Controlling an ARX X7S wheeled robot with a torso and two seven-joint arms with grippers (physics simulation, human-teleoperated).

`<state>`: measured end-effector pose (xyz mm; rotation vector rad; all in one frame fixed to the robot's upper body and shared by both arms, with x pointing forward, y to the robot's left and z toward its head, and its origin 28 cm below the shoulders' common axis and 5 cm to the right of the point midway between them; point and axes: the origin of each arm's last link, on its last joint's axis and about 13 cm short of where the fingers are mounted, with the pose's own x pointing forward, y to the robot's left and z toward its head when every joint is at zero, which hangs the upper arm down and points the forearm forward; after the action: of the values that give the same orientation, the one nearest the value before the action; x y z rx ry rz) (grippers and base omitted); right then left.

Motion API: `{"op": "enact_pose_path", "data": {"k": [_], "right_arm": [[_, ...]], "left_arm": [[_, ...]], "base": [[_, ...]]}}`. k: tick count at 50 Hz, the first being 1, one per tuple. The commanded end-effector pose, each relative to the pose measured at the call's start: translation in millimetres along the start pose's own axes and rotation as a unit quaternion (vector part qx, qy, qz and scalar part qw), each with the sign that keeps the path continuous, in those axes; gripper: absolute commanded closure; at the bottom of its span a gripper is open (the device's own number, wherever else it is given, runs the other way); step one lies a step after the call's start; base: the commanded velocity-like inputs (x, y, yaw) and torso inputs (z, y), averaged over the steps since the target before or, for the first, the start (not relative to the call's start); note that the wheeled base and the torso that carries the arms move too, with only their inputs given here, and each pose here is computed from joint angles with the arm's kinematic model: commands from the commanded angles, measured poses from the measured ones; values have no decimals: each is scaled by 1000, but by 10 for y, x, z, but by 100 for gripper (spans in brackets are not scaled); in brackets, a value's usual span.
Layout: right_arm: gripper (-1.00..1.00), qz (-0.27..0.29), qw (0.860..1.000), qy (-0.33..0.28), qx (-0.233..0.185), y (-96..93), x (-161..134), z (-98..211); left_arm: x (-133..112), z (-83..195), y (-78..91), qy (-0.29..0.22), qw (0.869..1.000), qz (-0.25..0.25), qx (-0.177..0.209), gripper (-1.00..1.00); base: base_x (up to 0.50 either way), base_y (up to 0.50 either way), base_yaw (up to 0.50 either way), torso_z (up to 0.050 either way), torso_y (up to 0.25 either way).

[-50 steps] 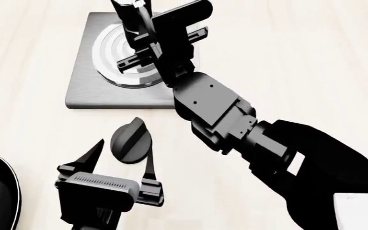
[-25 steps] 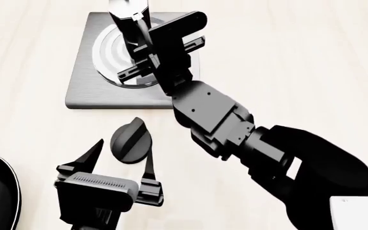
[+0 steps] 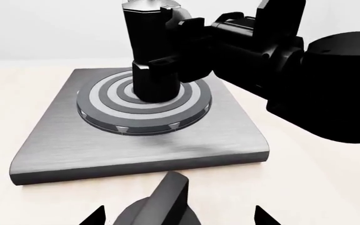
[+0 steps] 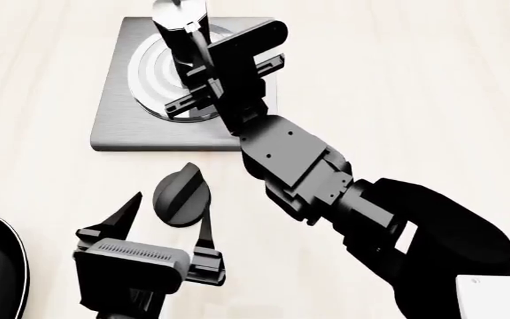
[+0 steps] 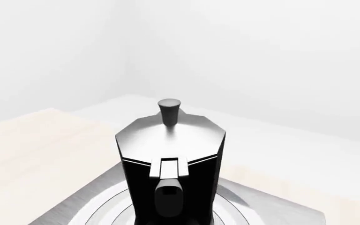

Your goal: Turn on the stove and put the moka pot on it.

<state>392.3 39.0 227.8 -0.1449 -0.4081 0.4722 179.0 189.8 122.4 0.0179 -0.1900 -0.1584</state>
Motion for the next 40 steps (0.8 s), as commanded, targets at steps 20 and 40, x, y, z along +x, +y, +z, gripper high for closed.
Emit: {"op": "enact_pose_path", "data": {"k": [20, 40], "right_arm": [[-100, 15, 1000, 10, -3, 32, -25, -43], [-100, 11, 1000, -8, -7, -17, -94, 36]], "left_arm": [[-5, 18, 2, -2, 1000, 1, 2, -100], [-6, -4, -23, -1, 1000, -5, 5, -100]], "base": [[0, 0, 0, 0, 0], [0, 0, 0, 0, 0]]}}
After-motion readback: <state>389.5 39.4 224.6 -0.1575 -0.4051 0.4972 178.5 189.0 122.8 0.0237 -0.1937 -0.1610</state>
